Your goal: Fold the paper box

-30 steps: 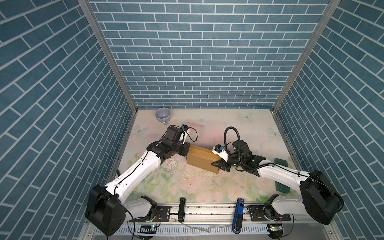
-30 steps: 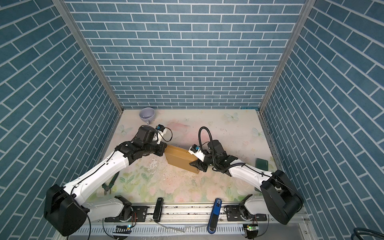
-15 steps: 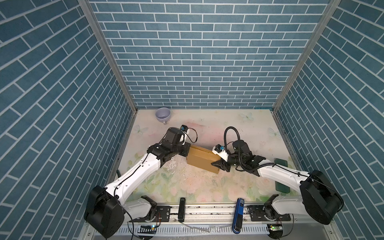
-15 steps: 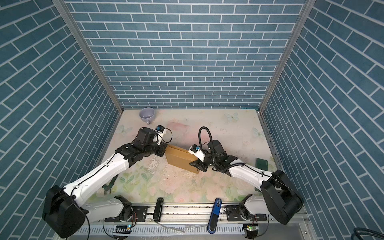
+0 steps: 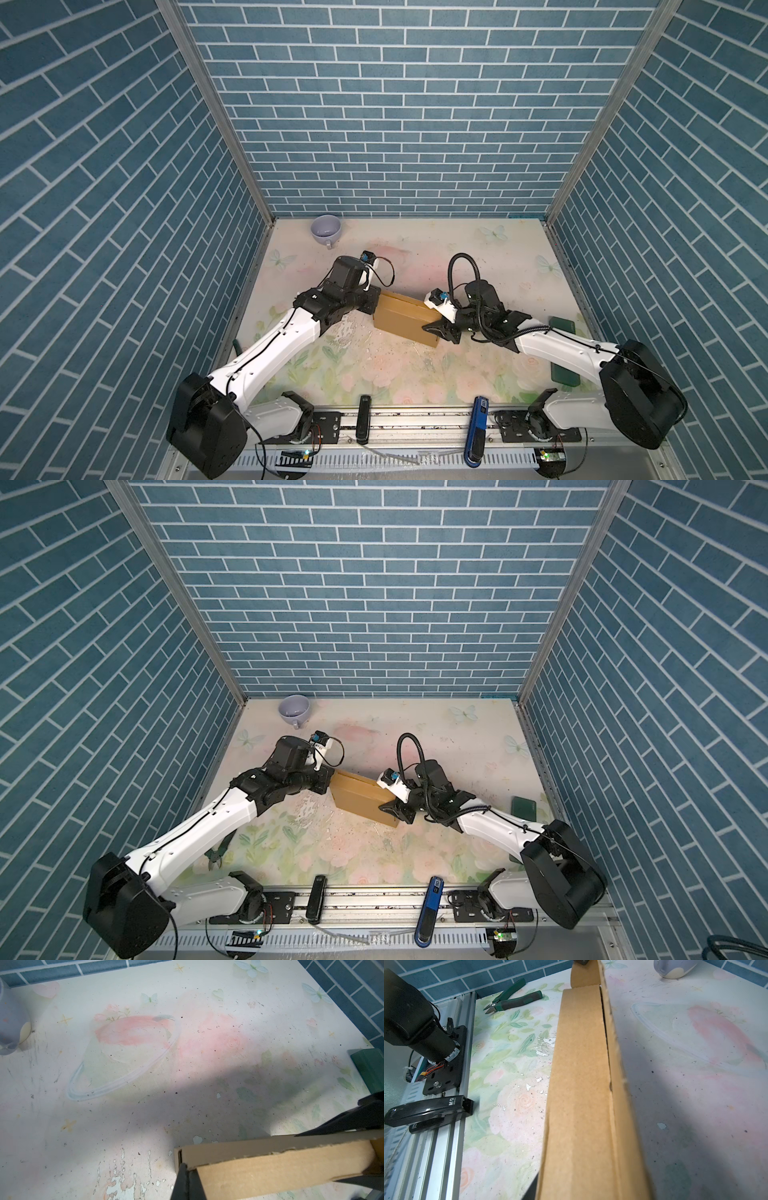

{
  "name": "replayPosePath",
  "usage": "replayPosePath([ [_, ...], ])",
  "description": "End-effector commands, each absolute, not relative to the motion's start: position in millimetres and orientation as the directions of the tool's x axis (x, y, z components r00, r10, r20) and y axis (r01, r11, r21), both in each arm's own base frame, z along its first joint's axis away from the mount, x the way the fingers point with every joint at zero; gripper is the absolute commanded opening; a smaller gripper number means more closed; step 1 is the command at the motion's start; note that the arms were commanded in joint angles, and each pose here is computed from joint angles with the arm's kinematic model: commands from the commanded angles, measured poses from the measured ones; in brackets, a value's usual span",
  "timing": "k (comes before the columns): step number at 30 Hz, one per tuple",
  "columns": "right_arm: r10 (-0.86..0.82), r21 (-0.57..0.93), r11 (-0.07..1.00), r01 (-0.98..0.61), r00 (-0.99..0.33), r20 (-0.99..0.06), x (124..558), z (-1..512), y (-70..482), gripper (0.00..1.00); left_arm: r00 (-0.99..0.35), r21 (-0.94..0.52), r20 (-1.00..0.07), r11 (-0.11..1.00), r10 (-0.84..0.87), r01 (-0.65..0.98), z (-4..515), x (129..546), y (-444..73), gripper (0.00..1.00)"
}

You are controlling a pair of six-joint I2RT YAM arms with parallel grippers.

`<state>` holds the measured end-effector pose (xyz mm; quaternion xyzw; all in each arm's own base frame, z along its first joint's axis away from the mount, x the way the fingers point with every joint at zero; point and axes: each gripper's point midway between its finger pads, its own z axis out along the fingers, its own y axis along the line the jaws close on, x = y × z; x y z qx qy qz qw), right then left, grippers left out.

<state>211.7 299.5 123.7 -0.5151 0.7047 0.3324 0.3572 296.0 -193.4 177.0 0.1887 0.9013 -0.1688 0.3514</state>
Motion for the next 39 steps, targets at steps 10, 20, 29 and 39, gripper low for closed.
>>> replayPosePath([
  [10,-0.508,0.091,0.281,-0.955,-0.229,-0.83,218.3,122.5,298.0,0.0,-0.774,-0.21,-0.563,0.856,0.29,0.473,132.8,253.9,-188.4,0.0],
  [20,-0.5,0.093,0.288,-0.953,-0.233,-0.834,220.1,126.3,299.0,0.0,-0.777,-0.218,-0.573,0.865,0.261,0.452,122.6,251.8,-185.6,0.0],
  [29,-0.481,0.083,0.308,-0.948,-0.23,-0.846,222.1,134.3,297.9,0.22,-0.774,-0.208,-0.578,0.871,0.258,0.446,121.3,253.2,-183.6,0.0],
  [39,-0.464,0.05,0.32,-0.946,-0.203,-0.863,218.5,149.0,291.4,0.43,-0.772,-0.197,-0.585,0.879,0.25,0.434,124.4,258.1,-182.7,0.0],
])
